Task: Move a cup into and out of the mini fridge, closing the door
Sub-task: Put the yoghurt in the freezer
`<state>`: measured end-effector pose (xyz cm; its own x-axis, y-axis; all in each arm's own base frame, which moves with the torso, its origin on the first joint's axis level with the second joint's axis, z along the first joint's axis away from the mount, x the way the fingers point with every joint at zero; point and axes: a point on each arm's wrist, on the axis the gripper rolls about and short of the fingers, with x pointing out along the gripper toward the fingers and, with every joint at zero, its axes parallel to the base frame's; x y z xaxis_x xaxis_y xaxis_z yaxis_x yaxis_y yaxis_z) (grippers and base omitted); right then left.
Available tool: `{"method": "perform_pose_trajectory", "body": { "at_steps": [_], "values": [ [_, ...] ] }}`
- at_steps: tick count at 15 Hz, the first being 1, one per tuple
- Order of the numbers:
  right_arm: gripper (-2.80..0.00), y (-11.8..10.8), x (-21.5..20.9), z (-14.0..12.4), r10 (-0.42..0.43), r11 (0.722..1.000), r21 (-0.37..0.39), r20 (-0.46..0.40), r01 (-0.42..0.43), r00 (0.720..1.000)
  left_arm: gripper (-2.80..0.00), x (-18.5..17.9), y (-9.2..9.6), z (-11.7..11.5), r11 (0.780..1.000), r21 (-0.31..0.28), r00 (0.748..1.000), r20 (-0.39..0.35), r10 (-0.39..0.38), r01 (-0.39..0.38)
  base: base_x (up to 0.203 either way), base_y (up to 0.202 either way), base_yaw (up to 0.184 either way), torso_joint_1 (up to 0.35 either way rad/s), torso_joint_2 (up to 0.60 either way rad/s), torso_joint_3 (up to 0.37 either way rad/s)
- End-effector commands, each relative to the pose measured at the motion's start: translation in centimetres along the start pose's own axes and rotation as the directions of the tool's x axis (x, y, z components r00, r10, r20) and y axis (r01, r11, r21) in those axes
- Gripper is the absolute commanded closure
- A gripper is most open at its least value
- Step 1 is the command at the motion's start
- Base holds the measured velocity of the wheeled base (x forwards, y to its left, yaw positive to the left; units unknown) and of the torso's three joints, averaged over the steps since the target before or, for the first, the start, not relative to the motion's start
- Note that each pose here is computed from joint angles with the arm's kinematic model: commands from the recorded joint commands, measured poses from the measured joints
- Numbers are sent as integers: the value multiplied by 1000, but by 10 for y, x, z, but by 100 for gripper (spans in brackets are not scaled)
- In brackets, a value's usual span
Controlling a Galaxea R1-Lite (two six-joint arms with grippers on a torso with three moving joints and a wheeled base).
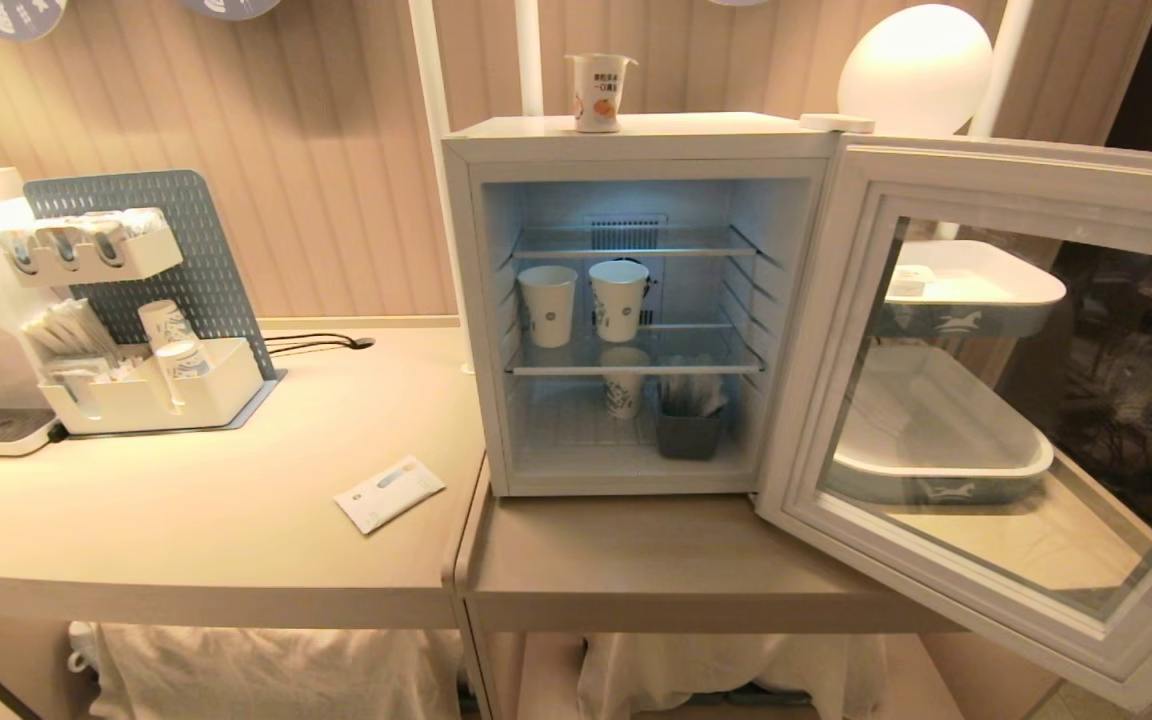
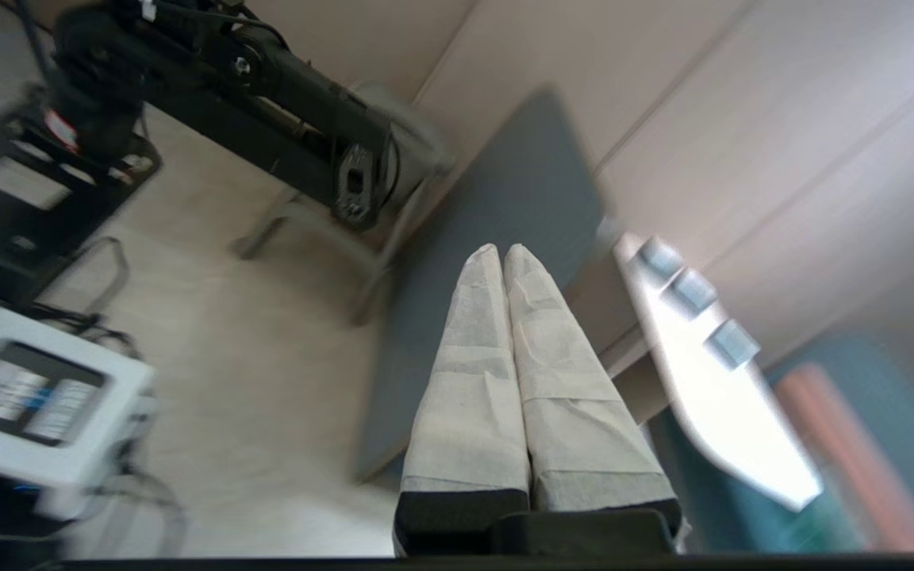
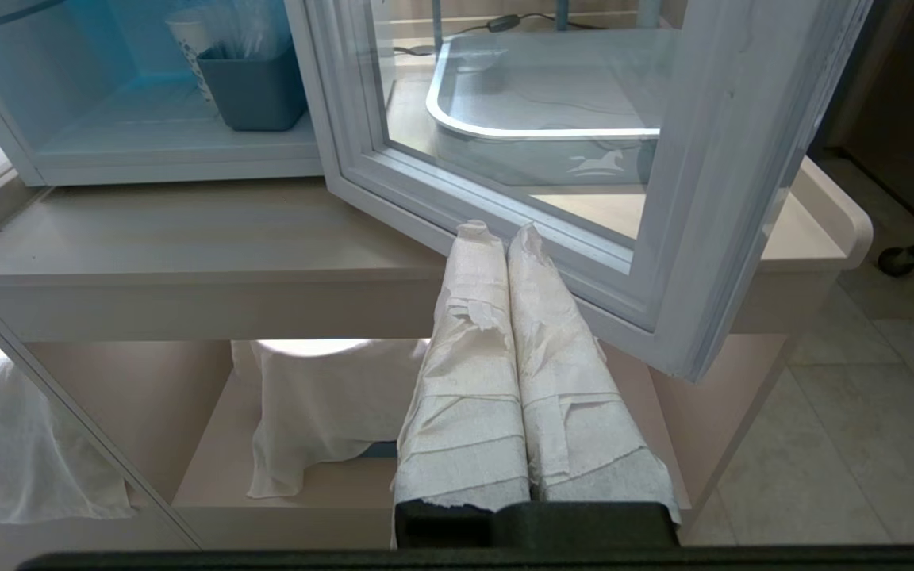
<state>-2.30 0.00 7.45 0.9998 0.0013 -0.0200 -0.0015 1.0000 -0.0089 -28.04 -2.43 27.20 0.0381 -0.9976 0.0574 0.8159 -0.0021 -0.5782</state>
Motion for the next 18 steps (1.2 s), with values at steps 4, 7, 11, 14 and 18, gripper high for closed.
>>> {"method": "perform_pose_trajectory", "body": {
  "at_steps": [4, 7, 11, 14, 18],
  "values": [
    [0, 0, 0, 0, 0, 1000, 0, -2, 0, 1000, 0, -3, 52, 2, 955, -295, 926, 349, 143, -36, 0, 0, 0, 0, 0, 0],
    [0, 0, 0, 0, 0, 1000, 0, -1, 0, 1000, 0, -7, 92, -2, 908, -203, 786, 454, 420, -368, 0, 0, 0, 0, 0, 0],
    [0, 0, 0, 0, 0, 1000, 0, -1, 0, 1000, 0, -23, 176, -5, 230, -255, 106, 422, 900, -939, 0, 0, 0, 0, 0, 0],
    [0, 0, 0, 0, 0, 1000, 0, -3, 0, 1000, 0, -29, 254, 0, -57, -255, -162, 411, 897, -965, 0, 0, 0, 0, 0, 0],
    [0, 0, 0, 0, 0, 1000, 0, -1, 0, 1000, 0, -28, 308, 6, -93, -94, -132, 691, 711, -991, 0, 0, 0, 0, 0, 0]
  ]
}}
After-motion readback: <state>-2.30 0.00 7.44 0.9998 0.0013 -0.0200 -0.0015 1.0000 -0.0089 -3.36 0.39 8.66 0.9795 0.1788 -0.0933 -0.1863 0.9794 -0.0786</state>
